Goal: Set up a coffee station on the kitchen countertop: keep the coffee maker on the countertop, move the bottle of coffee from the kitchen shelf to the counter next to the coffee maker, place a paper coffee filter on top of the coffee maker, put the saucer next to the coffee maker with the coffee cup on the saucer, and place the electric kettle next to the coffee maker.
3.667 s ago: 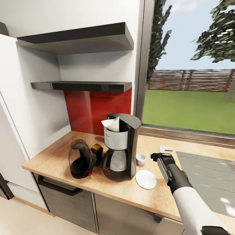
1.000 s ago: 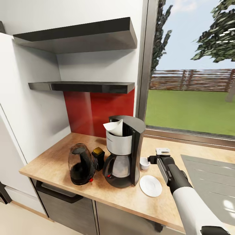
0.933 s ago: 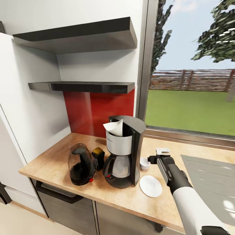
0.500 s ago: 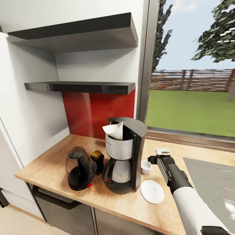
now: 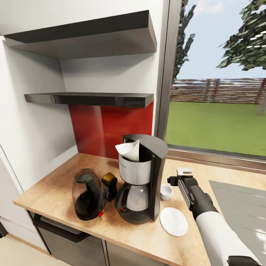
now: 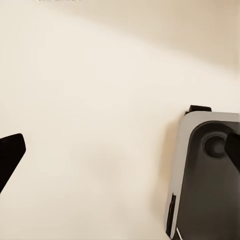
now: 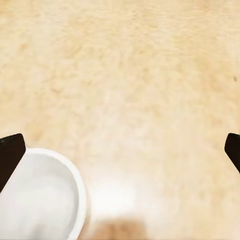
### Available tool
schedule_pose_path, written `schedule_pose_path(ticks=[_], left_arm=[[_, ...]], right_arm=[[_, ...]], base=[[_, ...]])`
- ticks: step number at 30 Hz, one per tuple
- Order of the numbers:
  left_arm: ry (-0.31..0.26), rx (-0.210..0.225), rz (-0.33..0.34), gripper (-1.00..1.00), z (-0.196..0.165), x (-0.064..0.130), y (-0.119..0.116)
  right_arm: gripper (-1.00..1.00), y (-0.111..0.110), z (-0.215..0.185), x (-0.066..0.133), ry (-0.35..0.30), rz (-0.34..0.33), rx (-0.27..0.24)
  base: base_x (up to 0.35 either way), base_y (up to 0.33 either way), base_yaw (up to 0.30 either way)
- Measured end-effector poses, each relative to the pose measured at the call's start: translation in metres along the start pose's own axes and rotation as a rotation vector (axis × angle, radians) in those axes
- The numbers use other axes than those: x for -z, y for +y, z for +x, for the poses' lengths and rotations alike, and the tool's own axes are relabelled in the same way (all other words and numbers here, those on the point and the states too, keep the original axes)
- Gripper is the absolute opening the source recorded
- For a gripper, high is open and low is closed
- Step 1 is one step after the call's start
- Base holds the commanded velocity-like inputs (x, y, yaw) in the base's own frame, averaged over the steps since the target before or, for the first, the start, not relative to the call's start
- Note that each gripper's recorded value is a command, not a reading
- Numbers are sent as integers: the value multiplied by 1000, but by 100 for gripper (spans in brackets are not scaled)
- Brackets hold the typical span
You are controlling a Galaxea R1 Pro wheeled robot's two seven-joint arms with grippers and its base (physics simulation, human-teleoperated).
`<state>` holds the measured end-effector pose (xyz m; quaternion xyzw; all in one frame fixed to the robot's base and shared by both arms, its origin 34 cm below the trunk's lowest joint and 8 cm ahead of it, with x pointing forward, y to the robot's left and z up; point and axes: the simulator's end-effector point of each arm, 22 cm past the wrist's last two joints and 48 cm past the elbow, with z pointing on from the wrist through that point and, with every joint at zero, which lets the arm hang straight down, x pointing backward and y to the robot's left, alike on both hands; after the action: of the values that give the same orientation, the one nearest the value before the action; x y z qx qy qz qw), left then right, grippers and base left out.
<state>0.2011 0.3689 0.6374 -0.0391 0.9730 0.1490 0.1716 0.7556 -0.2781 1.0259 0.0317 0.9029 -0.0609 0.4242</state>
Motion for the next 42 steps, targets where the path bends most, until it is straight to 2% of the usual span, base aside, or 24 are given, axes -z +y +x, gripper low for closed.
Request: schedule_pose_path(ticks=[14, 22, 37, 42], left_arm=[[-1, 0, 1, 100, 0, 0, 0], [-1, 0, 1, 100, 0, 0, -1], [-1, 0, 1, 100, -1, 0, -1], [-1, 0, 1, 100, -1, 0, -1]], right_arm=[[100, -2, 2, -1, 5, 3, 0], [100, 0, 21, -8, 50, 1, 7], [100, 2, 28, -10, 66, -1, 11], [100, 4, 45, -15, 106, -5, 15]], base=[[9, 0, 0], [0, 0, 0], [0, 0, 0], [0, 0, 0]])
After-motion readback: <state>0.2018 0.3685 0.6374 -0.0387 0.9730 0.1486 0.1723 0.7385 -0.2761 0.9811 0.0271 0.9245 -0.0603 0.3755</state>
